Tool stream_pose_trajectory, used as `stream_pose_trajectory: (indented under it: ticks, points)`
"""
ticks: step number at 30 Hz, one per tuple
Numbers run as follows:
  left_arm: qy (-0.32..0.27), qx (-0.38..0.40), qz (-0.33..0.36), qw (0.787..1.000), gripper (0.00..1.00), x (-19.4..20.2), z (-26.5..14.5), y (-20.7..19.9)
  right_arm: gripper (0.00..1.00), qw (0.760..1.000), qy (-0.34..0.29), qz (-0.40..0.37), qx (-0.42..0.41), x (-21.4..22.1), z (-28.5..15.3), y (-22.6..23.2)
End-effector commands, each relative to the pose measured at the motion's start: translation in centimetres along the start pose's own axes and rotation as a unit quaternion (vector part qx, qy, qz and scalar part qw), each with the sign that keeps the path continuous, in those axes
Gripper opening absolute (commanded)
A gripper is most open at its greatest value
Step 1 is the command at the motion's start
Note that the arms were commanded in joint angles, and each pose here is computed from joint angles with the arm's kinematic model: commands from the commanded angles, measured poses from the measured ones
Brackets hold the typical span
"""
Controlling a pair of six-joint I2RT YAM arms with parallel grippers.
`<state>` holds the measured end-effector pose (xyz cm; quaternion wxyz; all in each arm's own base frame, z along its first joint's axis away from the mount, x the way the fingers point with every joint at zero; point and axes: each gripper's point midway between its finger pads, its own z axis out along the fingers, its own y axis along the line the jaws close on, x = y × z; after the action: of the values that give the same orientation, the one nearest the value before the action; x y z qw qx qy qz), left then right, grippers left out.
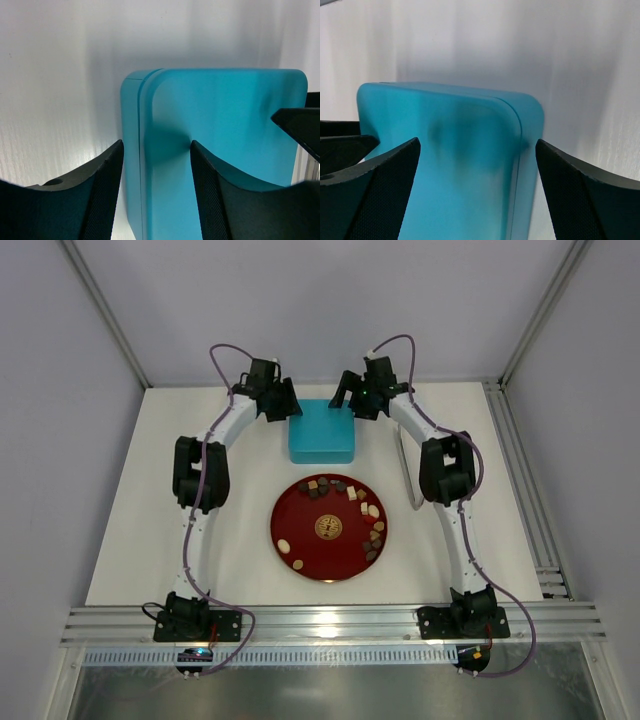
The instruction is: Pack the chocolate
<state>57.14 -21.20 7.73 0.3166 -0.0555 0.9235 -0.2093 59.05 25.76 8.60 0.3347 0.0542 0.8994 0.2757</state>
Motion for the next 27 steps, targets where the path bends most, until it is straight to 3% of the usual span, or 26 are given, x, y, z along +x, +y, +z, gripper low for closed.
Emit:
stream_pose_trajectory:
  ticks: [1,17,27]
  points:
    - [0.203,-0.121,0.02,0.971,0.55,12.7,1.4,7.7,0.96,1.0,-0.009,-0.002,0.004,-0.8,0.4,0.0]
    - [0.239,-0.133,0.035,0.961,0.54,14.7,0.6,8.2,0.95,0.997,0.023,-0.007,0.069,1.2,0.9,-2.9]
    - [0.269,-0.139,0.03,0.953,0.54,16.0,0.5,8.6,0.86,0.987,0.07,-0.027,0.141,3.8,0.4,-4.9]
